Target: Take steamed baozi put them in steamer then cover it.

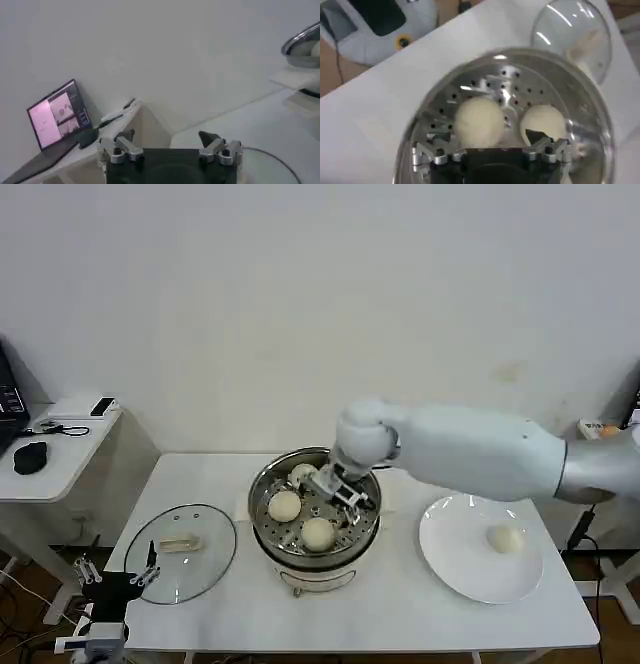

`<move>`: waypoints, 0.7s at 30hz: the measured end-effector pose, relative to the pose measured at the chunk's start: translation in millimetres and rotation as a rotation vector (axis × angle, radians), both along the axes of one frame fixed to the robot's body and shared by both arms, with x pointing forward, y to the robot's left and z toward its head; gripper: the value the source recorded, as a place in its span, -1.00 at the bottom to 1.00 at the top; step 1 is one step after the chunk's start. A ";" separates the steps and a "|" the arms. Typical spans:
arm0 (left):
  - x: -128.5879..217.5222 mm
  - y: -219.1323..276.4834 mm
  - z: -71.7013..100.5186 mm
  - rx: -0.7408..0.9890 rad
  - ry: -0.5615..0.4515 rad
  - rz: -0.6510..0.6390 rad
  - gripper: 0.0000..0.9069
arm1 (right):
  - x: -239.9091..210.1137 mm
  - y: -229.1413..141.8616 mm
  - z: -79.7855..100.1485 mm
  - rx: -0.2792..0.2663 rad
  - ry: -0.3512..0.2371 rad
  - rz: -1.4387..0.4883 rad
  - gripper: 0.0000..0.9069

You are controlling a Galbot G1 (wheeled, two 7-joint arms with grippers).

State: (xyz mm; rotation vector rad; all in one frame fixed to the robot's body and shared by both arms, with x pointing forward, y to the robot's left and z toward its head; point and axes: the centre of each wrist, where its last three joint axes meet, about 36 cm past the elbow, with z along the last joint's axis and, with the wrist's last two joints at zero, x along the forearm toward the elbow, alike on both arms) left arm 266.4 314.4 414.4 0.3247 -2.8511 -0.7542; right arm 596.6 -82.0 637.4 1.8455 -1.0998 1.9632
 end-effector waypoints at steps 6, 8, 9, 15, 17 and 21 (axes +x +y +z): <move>2.4 -2.5 0.8 0.003 0.003 -0.024 1.00 | 12.2 -43.8 22.6 0.032 -0.028 -0.150 1.00; 3.9 -3.7 1.1 0.003 0.002 -0.033 1.00 | 14.7 -62.5 27.7 0.034 -0.035 -0.203 1.00; 4.8 -4.2 0.9 0.004 0.003 -0.038 1.00 | 15.6 -74.5 29.1 0.034 -0.037 -0.233 1.00; 10.1 -8.2 -1.9 0.005 0.015 -0.066 1.00 | 10.6 -149.8 22.9 0.031 -0.030 -0.390 1.00; 11.9 -10.5 -3.4 0.004 0.019 -0.076 1.00 | 6.1 -174.0 15.4 0.029 -0.021 -0.436 1.00; 15.3 -14.0 -6.0 0.006 0.026 -0.096 1.00 | -5.5 -224.4 -3.9 0.030 -0.004 -0.534 1.00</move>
